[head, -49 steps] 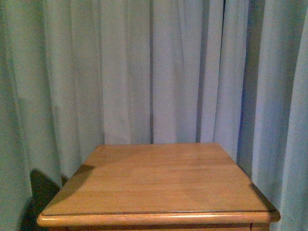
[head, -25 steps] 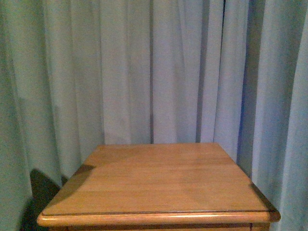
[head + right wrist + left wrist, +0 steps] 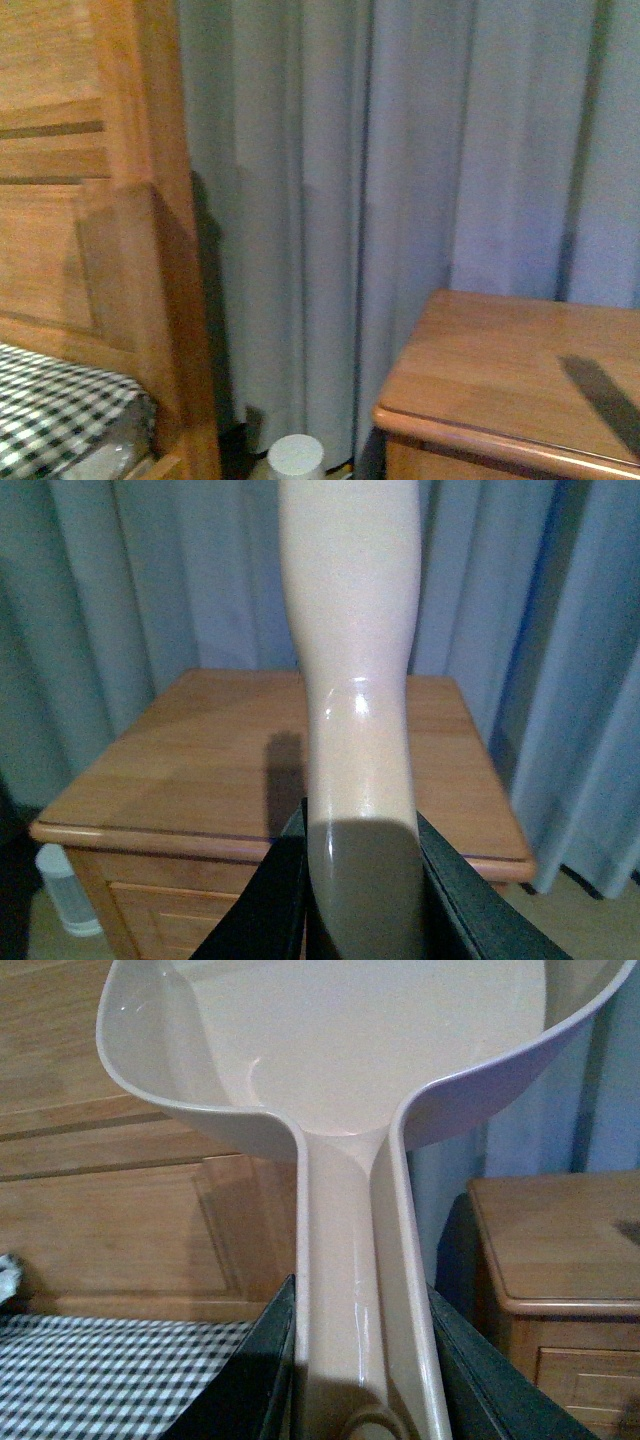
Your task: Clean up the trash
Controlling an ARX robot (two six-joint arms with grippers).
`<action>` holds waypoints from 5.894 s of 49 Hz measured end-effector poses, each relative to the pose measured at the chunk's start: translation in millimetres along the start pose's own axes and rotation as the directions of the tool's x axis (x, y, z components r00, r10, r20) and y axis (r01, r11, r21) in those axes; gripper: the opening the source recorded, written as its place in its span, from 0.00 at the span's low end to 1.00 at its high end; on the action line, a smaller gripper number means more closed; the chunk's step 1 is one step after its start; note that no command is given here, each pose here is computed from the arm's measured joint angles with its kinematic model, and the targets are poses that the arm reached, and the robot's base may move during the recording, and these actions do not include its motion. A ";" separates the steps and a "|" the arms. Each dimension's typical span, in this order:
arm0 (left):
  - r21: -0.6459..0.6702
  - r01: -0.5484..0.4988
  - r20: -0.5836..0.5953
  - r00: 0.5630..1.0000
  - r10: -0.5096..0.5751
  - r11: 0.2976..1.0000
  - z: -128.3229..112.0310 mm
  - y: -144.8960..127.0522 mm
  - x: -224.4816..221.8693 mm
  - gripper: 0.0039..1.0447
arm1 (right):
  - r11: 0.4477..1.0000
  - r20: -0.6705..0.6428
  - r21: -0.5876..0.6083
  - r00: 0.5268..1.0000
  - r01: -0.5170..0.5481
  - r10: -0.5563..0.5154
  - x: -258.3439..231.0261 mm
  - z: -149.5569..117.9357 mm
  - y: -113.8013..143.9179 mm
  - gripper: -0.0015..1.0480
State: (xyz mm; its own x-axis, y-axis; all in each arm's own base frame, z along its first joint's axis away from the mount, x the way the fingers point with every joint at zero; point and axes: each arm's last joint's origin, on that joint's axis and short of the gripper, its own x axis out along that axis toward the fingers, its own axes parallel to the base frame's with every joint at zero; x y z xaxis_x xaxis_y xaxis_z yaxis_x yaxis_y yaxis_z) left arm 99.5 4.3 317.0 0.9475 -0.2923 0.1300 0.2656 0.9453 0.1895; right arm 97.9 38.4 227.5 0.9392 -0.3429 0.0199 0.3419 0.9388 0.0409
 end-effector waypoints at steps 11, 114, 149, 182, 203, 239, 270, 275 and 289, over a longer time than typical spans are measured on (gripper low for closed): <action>-0.001 0.003 -0.001 1.000 -0.003 1.000 -0.2 -0.1 0.3 0.27 | 1.000 0.000 -0.001 1.000 0.000 0.000 0.1 -0.2 0.0 0.20; 0.261 0.498 -0.501 0.802 -0.325 0.827 -96.0 76.3 108.3 0.27 | 1.000 -0.002 -0.002 1.000 0.001 -0.001 0.2 -1.2 0.0 0.20; 0.198 0.596 -0.631 0.685 -0.364 0.778 -143.3 101.2 140.2 0.27 | 1.000 -0.002 -0.002 1.000 0.001 -0.001 0.2 -1.2 0.0 0.20; 0.205 0.621 -0.618 0.681 -0.391 0.757 -151.5 104.8 164.8 0.27 | 1.000 -0.002 -0.002 1.000 0.001 -0.001 0.2 -1.2 0.0 0.20; 0.177 0.623 -0.630 0.667 -0.398 0.762 -161.6 109.5 172.3 0.27 | 1.000 -0.002 -0.002 1.000 0.001 -0.001 0.2 -1.2 0.0 0.20; 0.054 0.644 -0.656 0.599 -0.459 0.763 -164.8 114.4 184.7 0.27 | 1.000 -0.002 -0.002 1.000 0.001 -0.001 0.2 -1.2 0.0 0.20; 0.030 0.649 -0.679 0.571 -0.461 0.760 -170.2 113.8 184.6 0.27 | 1.000 -0.002 -0.002 1.000 0.001 -0.001 0.2 -1.2 0.0 0.20; 0.030 0.649 -0.679 0.571 -0.461 0.760 -170.2 113.8 184.6 0.27 | 1.000 -0.002 -0.002 1.000 0.001 -0.001 0.2 -1.2 0.0 0.20; 0.032 0.649 -0.682 0.570 -0.458 0.760 -170.3 113.9 184.6 0.27 | 0.996 -0.200 -0.042 0.977 -0.081 0.072 3.2 3.7 2.2 0.20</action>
State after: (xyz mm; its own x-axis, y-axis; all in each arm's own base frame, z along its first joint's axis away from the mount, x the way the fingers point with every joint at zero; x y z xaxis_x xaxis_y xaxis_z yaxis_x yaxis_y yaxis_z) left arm 335.0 82.7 196.9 0.5402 -0.5012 -0.6760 0.8112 0.5238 0.2599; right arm 101.6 39.3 231.4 0.9487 -0.2616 -0.1775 0.2654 0.9641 -0.0025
